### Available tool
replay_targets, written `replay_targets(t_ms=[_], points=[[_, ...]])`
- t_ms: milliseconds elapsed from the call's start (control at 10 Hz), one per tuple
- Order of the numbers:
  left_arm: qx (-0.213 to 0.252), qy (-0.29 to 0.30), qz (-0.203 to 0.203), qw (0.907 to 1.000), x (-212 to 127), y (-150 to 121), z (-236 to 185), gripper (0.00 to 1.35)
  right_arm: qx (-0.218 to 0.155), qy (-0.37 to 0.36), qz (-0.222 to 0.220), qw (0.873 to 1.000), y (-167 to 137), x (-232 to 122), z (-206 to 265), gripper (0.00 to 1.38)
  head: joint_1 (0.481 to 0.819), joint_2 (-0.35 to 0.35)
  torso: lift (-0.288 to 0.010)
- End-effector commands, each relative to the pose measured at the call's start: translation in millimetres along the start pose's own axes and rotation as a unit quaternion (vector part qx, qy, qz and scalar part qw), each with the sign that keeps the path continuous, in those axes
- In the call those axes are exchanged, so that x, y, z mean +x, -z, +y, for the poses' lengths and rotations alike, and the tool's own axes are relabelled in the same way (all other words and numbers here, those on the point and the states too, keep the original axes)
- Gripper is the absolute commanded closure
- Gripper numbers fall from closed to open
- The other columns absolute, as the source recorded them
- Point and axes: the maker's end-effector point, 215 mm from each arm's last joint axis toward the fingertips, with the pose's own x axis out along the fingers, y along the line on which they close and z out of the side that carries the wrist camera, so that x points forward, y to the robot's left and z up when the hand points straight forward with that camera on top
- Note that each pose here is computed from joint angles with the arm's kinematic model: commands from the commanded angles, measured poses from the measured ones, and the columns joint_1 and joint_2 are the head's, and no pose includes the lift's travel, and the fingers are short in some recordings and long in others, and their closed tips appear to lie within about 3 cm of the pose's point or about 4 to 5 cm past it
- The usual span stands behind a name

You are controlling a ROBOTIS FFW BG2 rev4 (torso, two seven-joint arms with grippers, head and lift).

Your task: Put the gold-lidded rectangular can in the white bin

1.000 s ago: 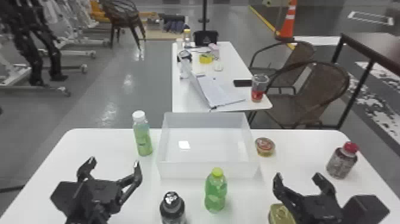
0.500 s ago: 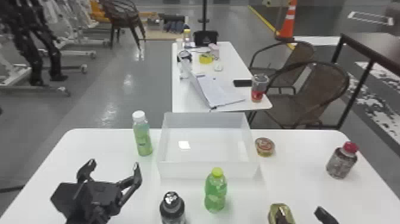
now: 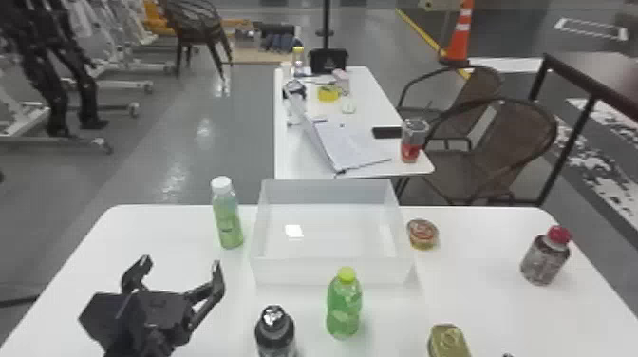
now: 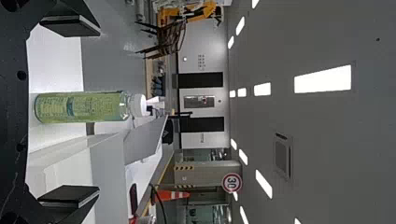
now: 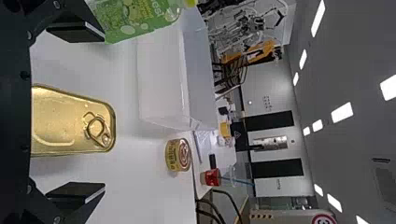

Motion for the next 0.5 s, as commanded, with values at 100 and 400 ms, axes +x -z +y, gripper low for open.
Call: replay_targets(t_ms=[100, 400], points=[[0.0, 0.001, 0.003, 1.0, -0.2, 2.5, -1.2, 0.11, -0.021, 0.007, 0.036, 0.999, 20.3, -14.4, -12.7, 0.16, 0.549, 0.0, -0.1], [-0.003, -0.002, 0.002, 1.0, -0.7, 3.2, -0.5, 0.11, -0.016, -0.007, 0.067, 0.998, 48.7, -24.2, -22.1, 0.16, 0.549, 0.0, -0.1]])
